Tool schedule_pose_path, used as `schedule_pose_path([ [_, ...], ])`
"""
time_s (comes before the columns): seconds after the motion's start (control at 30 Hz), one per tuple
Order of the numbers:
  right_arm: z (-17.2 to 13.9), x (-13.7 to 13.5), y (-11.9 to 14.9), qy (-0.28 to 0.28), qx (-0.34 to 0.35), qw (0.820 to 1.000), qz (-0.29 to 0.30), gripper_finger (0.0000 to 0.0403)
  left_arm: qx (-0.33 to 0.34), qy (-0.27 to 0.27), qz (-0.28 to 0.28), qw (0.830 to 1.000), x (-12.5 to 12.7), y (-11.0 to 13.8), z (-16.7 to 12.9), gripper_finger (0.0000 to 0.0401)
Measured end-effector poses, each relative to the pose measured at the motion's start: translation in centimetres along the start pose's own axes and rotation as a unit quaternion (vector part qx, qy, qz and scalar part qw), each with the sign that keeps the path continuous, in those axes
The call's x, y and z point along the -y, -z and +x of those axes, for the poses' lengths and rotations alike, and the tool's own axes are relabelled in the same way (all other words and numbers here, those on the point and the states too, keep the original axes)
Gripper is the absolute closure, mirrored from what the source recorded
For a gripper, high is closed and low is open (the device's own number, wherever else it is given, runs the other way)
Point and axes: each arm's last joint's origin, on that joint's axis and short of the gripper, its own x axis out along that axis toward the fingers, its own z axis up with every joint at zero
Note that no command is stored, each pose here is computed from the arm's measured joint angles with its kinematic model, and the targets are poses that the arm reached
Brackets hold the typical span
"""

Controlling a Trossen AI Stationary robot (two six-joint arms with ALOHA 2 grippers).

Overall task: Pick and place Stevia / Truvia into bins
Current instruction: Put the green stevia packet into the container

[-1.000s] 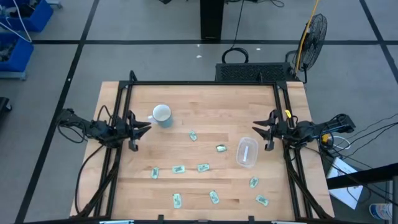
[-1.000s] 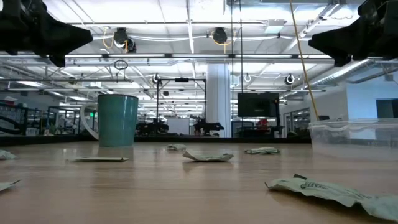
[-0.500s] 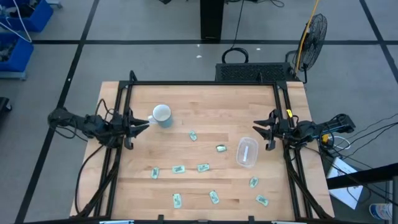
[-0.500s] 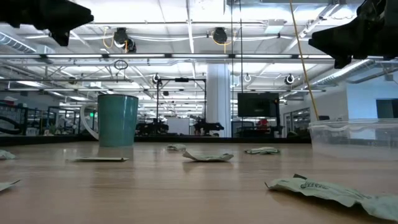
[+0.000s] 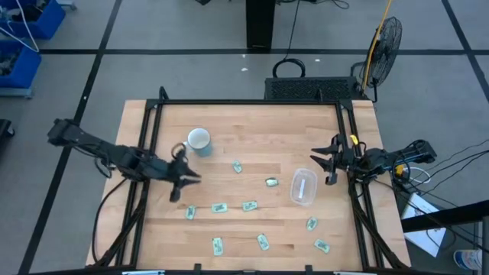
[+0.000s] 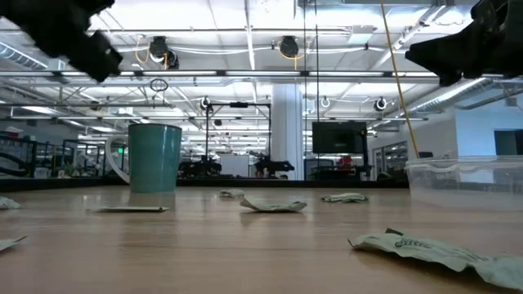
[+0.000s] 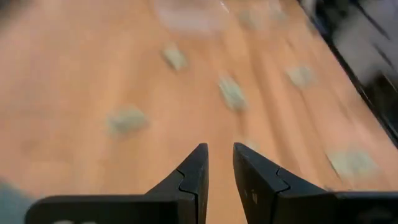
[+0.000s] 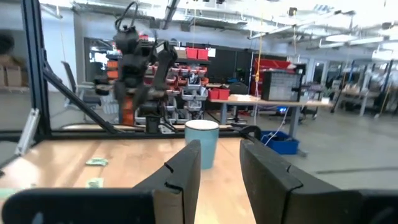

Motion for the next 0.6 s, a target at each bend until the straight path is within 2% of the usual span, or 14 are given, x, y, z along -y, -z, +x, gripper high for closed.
schedule_pose_path([
  [0.1, 0.0, 0.0, 0.0, 0.000, 0.000, 0.999, -0.044, 0.0298, -0.091, 0.055, -0.009, 0.994, 1.0, 1.5, 1.0, 0.0323],
  [0.17, 0.0, 0.0, 0.0, 0.000, 0.000, 0.997, -0.073, 0.0298, -0.138, 0.067, -0.037, 0.987, 1.5, 2.2, 1.6, 0.0323],
  [0.27, 0.0, 0.0, 0.0, 0.000, 0.002, 0.996, -0.089, 0.0298, -0.197, 0.055, -0.067, 0.977, 2.1, 3.4, 2.5, 0.0323],
  [0.37, 0.0, 0.0, -0.1, 0.001, 0.003, 0.996, -0.090, 0.0298, -0.241, 0.033, -0.060, 0.968, 2.5, 4.5, 3.2, 0.0323],
  [0.6, 0.0, 0.0, -0.2, 0.003, 0.008, 0.994, -0.110, 0.0298, -0.281, -0.005, -0.057, 0.958, 3.0, 5.8, 5.2, 0.0323],
])
